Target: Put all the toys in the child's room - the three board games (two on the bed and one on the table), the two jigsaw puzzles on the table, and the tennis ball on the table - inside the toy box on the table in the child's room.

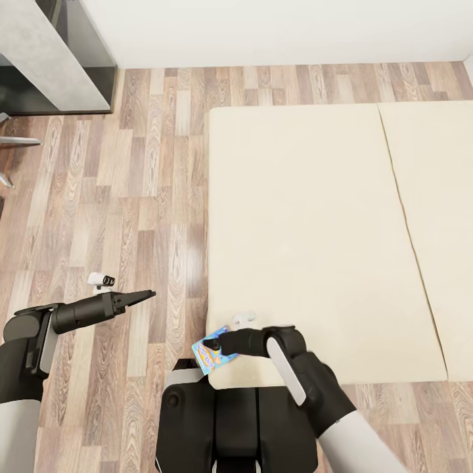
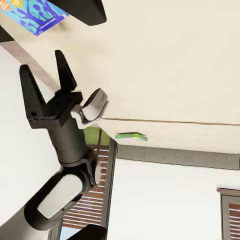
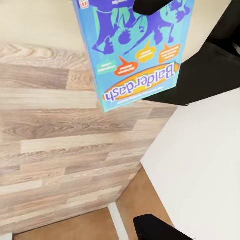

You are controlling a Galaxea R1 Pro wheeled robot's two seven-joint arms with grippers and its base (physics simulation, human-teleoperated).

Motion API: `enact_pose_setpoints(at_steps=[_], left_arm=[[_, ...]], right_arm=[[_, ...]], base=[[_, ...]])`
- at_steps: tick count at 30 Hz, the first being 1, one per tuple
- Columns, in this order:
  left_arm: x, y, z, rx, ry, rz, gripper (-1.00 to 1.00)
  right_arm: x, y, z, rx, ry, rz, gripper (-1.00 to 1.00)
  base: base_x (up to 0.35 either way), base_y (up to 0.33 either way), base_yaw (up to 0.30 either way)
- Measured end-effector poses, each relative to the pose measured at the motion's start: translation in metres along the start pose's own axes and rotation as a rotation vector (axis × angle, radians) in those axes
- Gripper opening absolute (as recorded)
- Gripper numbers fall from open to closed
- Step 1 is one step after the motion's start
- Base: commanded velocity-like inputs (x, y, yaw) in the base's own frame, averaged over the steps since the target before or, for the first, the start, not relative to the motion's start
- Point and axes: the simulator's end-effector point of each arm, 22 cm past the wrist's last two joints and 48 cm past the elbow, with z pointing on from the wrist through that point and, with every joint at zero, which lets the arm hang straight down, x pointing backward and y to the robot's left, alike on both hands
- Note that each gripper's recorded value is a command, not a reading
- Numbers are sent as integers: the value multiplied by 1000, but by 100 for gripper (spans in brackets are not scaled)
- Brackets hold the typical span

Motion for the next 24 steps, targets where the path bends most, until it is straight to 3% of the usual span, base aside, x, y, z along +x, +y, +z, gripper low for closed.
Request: enact_pose_setpoints(at_steps=[7,13,21,24], left_arm=[[-2,-3,-1,0,-2,5,100],[-4,-6,-2,-2,-3,12,100],[-4,-10,-4,-7,-1,20,100],[-5,-6,-13,-35,8,28,100]], right_arm=[[-11,33,-26,-45,-97,-32,100],[-28,49,-41,-62,-152,-58,100],[-37,54,-49,-63,-184,-73,100],[-37,57,-51,-64,-190,-77,100]], base=[[0,0,0],[0,0,0],[0,0,0],[0,0,0]])
